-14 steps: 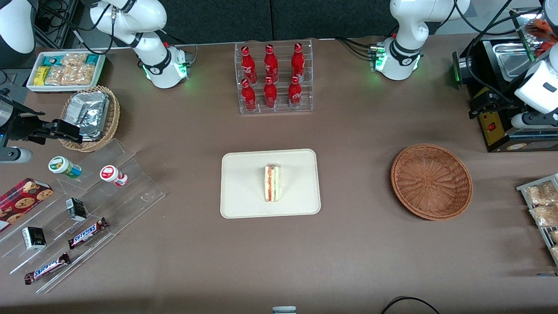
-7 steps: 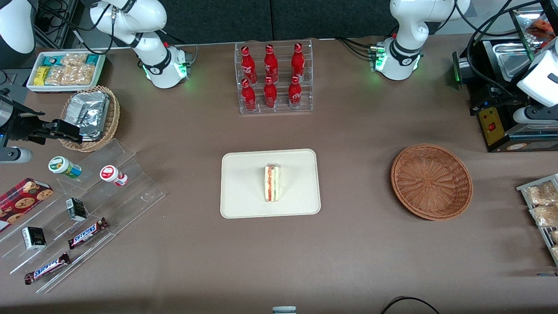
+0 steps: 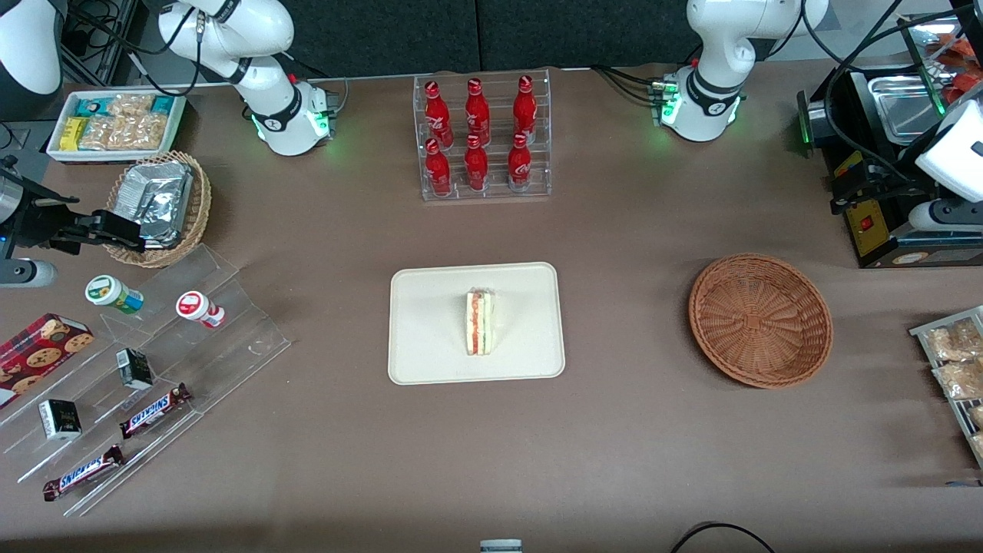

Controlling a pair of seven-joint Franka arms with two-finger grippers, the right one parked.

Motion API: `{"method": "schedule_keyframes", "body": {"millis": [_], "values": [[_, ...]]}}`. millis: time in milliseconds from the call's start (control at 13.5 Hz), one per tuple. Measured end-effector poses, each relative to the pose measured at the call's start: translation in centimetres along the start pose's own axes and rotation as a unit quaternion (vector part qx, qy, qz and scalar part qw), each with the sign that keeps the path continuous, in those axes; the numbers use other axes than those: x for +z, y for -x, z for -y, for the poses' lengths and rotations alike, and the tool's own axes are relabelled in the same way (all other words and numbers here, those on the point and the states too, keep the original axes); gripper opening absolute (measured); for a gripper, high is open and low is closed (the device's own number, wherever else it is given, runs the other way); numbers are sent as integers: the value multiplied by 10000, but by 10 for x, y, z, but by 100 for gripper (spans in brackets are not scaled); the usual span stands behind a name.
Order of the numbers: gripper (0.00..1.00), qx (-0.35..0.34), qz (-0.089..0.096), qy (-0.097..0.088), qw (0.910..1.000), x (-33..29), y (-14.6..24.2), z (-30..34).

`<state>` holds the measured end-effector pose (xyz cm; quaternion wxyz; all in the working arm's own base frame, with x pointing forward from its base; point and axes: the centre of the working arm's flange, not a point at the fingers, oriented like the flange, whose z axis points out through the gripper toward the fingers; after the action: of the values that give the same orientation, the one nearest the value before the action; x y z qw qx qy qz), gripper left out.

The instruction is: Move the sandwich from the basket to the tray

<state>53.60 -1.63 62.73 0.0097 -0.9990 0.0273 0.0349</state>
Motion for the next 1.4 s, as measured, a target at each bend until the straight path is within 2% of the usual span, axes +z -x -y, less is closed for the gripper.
{"method": "schedule_keyframes", "body": {"millis": [812, 1403], "values": [[100, -143, 52, 3, 9999, 6, -5, 16], [100, -57, -22, -10, 10000, -1, -10, 6]]}}
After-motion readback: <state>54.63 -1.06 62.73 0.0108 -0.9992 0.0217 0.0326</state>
